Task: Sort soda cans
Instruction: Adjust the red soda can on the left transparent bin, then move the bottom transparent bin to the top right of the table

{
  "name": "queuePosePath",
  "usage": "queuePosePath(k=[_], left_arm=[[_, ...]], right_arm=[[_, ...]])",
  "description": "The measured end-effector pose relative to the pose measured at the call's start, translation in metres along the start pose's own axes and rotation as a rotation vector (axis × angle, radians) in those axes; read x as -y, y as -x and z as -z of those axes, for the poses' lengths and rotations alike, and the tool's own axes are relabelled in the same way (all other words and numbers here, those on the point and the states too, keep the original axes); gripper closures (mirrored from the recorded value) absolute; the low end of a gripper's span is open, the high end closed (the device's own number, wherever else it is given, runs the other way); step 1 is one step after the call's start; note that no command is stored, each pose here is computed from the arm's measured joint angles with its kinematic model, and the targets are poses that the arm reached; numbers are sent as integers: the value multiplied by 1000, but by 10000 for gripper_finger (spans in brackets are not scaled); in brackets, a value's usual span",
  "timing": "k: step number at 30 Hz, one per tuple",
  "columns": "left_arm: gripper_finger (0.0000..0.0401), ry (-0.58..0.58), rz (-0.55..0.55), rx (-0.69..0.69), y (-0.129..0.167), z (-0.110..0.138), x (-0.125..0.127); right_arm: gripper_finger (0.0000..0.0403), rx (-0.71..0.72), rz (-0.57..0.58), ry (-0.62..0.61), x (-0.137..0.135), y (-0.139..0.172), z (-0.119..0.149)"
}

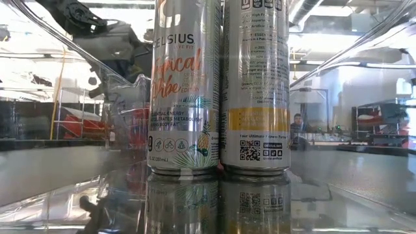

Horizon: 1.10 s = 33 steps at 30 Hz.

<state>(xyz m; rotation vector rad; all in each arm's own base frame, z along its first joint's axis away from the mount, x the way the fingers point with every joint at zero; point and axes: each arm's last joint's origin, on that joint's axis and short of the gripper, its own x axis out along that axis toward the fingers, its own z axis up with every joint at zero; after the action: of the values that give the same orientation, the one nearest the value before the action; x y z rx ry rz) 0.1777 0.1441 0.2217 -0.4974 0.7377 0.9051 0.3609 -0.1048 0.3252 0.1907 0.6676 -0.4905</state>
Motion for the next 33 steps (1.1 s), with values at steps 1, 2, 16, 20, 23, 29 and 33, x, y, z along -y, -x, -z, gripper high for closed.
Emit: queuePosePath(k=[1, 2, 16, 20, 23, 29, 33], left_arm=[[399, 4, -4, 1, 0, 0, -1], [399, 8, -6, 1, 0, -1, -2], [399, 18, 13, -10, 60, 0, 3], [399, 41, 109, 24, 77, 7, 19], [399, 23, 173, 33, 85, 14, 36], [399, 45, 305, 4, 96, 33, 72], [399, 106, 347, -4, 102, 48, 94]], right_arm=[[389, 0, 0, -4, 0, 0, 0], [389, 0, 0, -9, 0, 0, 0], [368, -308, 50, -75, 3, 45, 37], [351, -288, -24, -127, 2, 64, 56], [346, -262, -91, -179, 1, 76, 78], [344, -240, -254, -349, -6, 86, 126], [344, -256, -297, -445, -14, 87, 153]])
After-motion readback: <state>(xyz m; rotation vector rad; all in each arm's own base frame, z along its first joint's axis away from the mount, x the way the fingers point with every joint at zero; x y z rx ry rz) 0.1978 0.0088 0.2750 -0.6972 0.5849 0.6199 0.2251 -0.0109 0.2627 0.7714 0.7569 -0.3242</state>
